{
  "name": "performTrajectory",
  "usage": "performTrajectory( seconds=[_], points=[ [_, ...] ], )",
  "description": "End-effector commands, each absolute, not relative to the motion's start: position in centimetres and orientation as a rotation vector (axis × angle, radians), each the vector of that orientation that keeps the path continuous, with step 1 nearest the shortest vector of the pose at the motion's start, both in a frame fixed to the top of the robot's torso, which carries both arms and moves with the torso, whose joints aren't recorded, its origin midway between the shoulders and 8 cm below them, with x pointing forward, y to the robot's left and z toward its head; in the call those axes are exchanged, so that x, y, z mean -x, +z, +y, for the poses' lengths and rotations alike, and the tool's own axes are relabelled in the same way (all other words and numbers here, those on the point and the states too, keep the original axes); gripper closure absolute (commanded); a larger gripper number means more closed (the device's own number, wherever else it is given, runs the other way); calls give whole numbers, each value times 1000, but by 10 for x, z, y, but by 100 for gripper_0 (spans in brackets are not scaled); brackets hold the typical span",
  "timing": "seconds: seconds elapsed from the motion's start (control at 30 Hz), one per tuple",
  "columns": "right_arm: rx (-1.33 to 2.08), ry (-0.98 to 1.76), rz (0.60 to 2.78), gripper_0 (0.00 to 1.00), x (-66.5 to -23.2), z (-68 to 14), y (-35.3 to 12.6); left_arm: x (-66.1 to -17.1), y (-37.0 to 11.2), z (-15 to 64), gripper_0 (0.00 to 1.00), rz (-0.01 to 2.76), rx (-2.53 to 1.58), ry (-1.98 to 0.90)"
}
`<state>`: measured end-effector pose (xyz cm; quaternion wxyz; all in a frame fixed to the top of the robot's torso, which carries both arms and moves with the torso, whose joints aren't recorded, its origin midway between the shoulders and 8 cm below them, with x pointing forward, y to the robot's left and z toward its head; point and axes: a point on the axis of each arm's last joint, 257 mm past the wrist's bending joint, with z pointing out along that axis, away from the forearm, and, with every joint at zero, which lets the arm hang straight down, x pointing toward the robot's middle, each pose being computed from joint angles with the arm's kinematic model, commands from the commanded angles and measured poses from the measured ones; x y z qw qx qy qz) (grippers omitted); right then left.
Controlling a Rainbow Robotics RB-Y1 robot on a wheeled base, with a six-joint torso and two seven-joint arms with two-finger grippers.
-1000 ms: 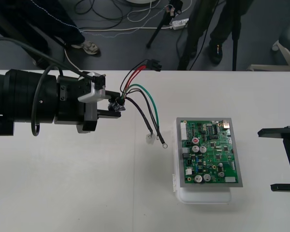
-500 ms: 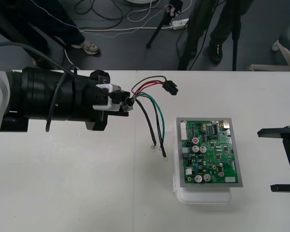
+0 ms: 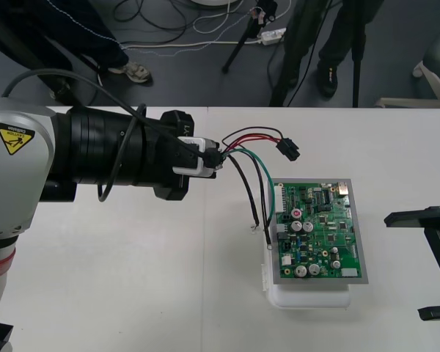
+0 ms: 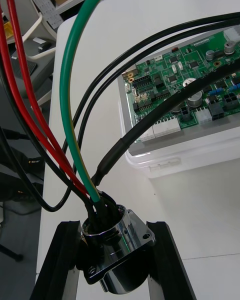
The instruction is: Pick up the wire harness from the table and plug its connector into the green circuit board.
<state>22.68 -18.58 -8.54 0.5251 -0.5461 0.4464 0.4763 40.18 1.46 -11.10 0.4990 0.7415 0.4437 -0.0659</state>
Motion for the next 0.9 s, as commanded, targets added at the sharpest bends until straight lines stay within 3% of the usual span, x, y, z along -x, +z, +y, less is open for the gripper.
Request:
performTrajectory(
  seconds=[0.03,0.9],
  points=[
    [1267,1202,1078,0,-218,-175,-78,-406,-71,-16,100,903,-1749,-72],
    [916,1152,1182,0,-261,-122,-42,-427,-72,-22,100,943,-1713,26]
  ],
)
